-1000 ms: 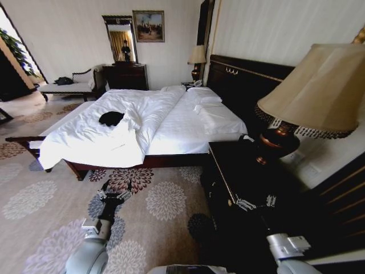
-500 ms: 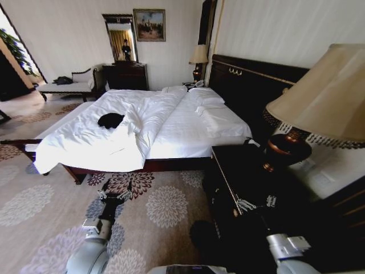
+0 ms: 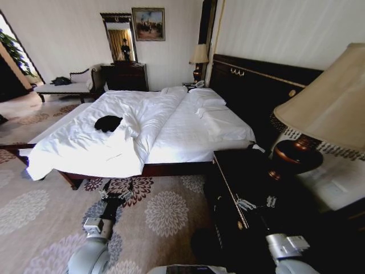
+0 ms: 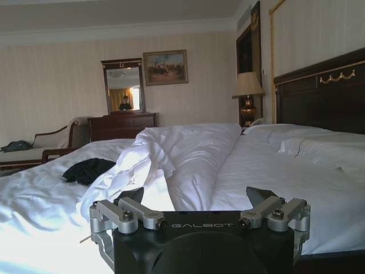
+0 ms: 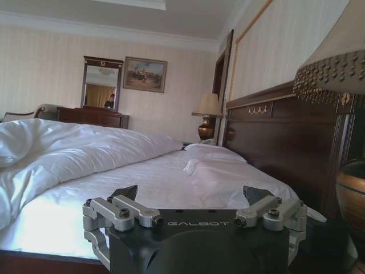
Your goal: Fold the clothes on the bed.
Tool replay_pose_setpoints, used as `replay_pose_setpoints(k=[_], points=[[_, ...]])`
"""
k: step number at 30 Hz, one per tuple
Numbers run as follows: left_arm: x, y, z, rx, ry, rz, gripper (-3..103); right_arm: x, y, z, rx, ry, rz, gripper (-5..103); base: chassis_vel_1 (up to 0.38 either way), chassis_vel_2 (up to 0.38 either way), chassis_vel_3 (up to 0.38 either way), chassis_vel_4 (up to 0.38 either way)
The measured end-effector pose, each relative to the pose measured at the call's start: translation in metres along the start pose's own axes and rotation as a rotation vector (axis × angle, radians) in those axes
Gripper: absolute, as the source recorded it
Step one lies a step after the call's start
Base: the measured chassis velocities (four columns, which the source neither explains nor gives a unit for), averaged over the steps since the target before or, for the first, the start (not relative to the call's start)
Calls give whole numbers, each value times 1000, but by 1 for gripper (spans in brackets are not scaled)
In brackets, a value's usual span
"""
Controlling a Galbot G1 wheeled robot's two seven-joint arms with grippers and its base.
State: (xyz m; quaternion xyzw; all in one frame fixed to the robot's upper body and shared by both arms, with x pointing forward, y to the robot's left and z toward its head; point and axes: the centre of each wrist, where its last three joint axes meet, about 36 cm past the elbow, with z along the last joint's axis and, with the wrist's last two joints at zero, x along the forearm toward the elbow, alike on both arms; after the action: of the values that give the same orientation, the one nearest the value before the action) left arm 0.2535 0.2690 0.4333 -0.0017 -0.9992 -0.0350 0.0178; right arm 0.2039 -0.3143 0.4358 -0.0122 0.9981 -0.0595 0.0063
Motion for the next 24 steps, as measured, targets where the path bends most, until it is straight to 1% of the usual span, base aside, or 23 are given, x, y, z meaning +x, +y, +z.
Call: replay_pose_setpoints(k=[8,16,24], points=[[-1,1,0,-2,1,-1,100,0,2,2,-10,10,10,100,-115,103,114,-109],[1,0,1,-3,10,3,100,1,10,7,-38,21,18,100,-109,115,118,-119],[3,-1,3,-1,20,4,100,-1,10,8,-40,24,29,100,-148,149,143,-151]])
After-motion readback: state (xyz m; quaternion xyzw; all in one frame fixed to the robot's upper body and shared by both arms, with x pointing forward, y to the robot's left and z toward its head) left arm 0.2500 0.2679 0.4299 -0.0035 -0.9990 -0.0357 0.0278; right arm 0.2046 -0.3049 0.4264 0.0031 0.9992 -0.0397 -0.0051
